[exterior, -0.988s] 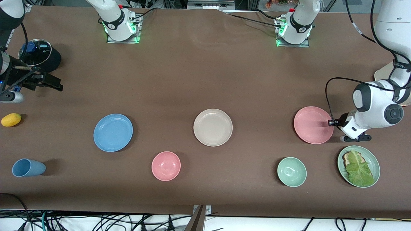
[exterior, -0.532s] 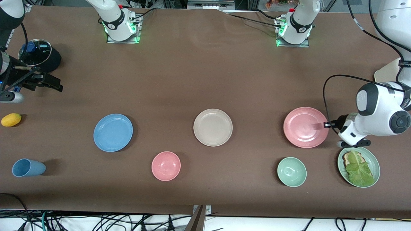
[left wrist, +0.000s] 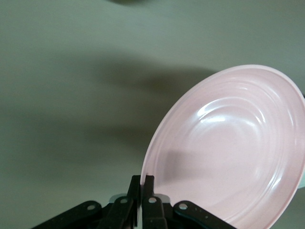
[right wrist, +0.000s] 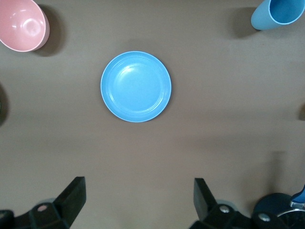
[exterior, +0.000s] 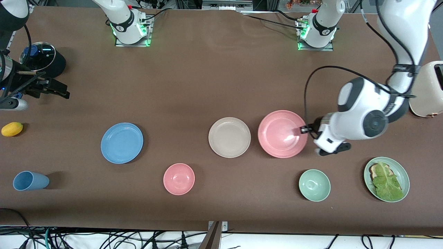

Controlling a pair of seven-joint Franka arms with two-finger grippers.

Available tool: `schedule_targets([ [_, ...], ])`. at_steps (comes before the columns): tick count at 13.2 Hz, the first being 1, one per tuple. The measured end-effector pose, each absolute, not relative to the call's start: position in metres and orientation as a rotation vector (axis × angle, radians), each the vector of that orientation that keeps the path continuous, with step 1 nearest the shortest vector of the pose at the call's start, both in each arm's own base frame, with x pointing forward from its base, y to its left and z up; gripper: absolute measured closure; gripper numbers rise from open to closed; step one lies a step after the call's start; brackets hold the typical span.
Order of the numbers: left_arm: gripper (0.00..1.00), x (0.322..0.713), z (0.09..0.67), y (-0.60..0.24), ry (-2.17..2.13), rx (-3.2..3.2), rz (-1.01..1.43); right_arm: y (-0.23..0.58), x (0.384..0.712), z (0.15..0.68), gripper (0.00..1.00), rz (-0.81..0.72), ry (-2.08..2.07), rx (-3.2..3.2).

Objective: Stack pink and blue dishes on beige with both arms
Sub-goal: 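Carry the pink plate onto the beige plate and open the left gripper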

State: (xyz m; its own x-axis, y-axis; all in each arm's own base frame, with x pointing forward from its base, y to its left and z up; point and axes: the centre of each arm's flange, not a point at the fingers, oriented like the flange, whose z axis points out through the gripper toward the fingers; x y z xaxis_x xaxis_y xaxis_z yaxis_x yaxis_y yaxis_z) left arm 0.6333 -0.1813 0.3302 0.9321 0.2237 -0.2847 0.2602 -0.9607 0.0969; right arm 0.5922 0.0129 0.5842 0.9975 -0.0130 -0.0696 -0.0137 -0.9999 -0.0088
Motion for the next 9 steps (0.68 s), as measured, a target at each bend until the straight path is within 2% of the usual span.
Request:
schedule_targets([
  [4, 0.95, 0.614, 0.304, -0.281, 0.360, 2.941, -0.351, 0.012, 0.592, 0.584, 0.00, 0.109, 0.023, -3.131],
  [9, 0.95, 0.612, 0.265, -0.336, 0.399, 2.963, -0.319, 0.010, 0.592, 0.584, 0.00, 0.111, 0.028, -3.131],
])
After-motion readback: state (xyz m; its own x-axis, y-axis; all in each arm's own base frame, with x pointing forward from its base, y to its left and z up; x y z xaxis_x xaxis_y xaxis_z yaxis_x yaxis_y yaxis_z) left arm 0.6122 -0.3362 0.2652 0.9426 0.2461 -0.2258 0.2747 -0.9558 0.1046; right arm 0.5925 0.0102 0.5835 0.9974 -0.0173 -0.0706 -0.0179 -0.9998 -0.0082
